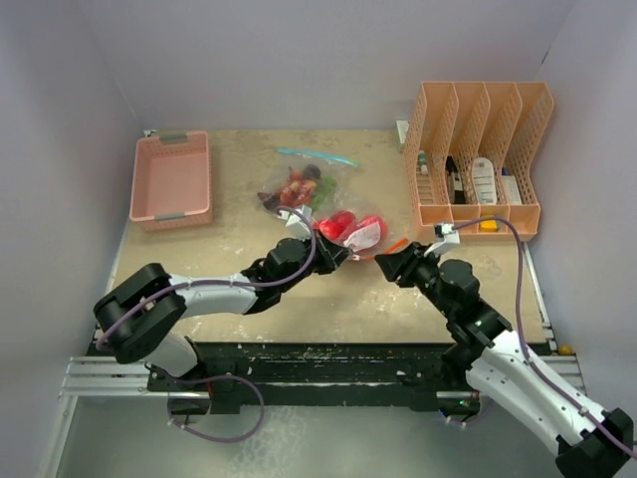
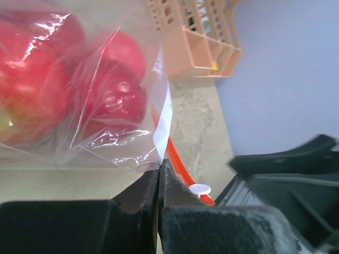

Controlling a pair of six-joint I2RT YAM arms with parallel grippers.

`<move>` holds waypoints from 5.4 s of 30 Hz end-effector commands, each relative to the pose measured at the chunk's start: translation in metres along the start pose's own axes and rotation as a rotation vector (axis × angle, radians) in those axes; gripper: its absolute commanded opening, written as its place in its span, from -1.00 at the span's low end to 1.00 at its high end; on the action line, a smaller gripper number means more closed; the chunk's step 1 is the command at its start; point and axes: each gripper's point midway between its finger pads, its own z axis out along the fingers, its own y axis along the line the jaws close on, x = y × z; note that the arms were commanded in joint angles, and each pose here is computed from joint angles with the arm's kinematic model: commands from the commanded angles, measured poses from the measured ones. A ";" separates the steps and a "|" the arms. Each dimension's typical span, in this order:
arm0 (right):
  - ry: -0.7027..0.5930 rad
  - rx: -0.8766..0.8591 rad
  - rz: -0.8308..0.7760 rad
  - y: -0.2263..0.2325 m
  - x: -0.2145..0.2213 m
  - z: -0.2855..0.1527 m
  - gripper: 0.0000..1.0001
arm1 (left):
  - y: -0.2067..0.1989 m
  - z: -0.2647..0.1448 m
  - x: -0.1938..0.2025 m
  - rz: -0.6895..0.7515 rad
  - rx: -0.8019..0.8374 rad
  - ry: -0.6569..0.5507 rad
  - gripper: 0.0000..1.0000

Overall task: Open the zip-top bag and remove the fake food
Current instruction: Adjust the zipper food storage bag at the center of the board, then unzip the zipper food storage bag at the center of the board.

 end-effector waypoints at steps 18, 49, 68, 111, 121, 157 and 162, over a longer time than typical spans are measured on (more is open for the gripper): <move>0.028 -0.185 0.709 0.046 0.000 0.017 0.41 | -0.039 -0.021 -0.031 0.039 0.105 -0.070 -1.00; 0.050 -0.035 0.863 0.010 0.031 0.036 -1.00 | -0.049 -0.043 -0.019 0.392 0.275 -0.036 -1.00; 0.007 -0.318 -0.306 0.068 -0.026 0.005 0.24 | -0.089 -0.062 -0.049 0.478 0.222 0.148 -1.00; 0.130 -0.806 -0.627 0.155 -0.020 0.005 -0.89 | -0.100 -0.086 -0.070 0.306 0.480 0.341 -1.00; 0.154 -0.745 -0.617 0.140 -0.011 0.009 -1.00 | -0.103 -0.093 -0.087 0.245 0.503 0.289 -1.00; 0.077 -0.636 -0.588 0.146 -0.041 0.043 -1.00 | -0.108 -0.133 -0.107 0.704 0.456 0.142 0.62; 0.073 -0.640 -0.592 0.148 -0.043 0.038 -1.00 | -0.098 -0.112 -0.089 0.711 0.445 0.182 0.64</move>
